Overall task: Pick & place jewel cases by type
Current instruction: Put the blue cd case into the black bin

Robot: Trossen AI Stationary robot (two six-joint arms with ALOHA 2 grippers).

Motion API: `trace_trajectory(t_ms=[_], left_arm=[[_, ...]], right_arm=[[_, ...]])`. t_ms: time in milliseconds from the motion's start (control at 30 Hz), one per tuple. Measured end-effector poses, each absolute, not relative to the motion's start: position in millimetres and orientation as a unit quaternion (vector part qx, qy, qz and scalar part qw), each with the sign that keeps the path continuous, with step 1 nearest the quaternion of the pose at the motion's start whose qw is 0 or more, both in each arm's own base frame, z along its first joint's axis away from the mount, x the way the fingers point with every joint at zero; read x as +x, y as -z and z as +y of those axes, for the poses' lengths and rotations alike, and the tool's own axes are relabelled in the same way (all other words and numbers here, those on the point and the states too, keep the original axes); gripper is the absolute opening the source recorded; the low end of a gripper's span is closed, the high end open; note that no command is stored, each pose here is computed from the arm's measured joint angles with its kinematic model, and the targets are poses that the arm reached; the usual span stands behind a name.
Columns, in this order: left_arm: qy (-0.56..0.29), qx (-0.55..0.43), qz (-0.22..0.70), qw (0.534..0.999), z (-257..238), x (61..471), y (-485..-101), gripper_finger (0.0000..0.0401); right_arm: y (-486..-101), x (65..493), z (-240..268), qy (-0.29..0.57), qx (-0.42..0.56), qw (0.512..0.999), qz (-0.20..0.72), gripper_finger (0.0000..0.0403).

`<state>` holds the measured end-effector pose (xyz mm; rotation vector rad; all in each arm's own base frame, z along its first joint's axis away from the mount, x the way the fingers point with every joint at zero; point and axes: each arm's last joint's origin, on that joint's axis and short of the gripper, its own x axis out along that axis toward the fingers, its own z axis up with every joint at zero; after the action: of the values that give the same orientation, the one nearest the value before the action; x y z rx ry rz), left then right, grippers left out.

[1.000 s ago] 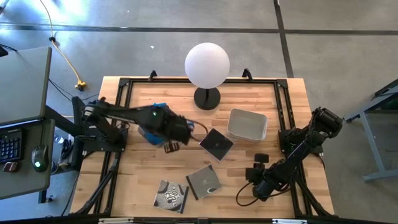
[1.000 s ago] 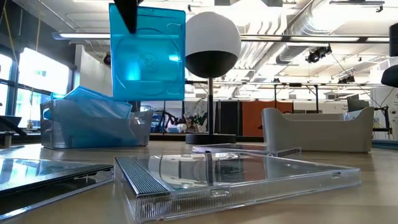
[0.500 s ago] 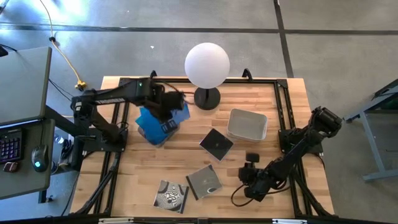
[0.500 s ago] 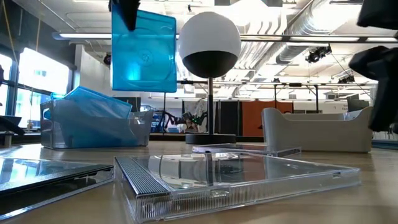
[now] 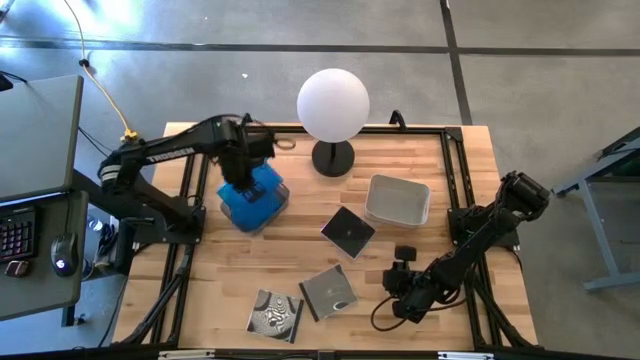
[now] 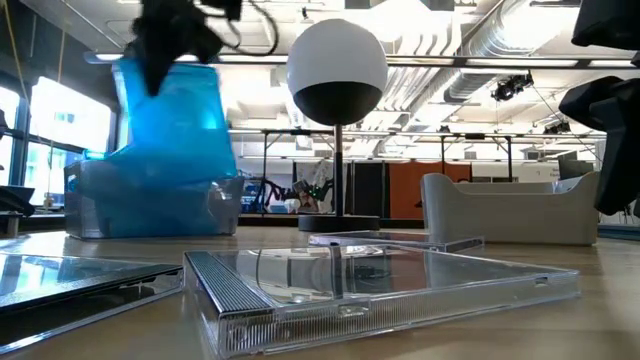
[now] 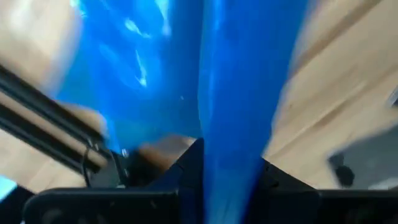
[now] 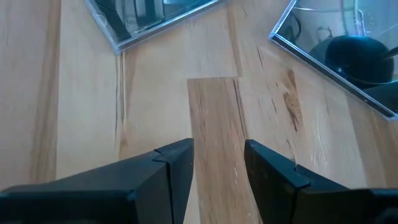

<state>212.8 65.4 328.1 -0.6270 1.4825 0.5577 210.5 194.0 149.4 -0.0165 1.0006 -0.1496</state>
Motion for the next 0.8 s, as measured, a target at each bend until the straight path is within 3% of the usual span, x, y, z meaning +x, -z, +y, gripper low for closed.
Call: trace_trajectory(t_ms=[167,500,800], left_arm=[[-0.228,-0.279,0.693,0.625,53.6,197.8,-304.1,0.0050],[-0.220,-0.195,0.713,0.636,49.0,189.4,-296.2,0.0056],[-0.229,-0.100,0.741,0.624,55.8,198.4,-286.7,0.0145]], right_arm=[[-149.5,210.7,193.8,0.073,-0.010,0.876,0.477,0.0138],[-149.5,211.3,193.2,0.077,-0.012,0.877,0.474,0.0138],[-149.7,216.4,188.3,0.070,-0.034,0.876,0.475,0.0138]])
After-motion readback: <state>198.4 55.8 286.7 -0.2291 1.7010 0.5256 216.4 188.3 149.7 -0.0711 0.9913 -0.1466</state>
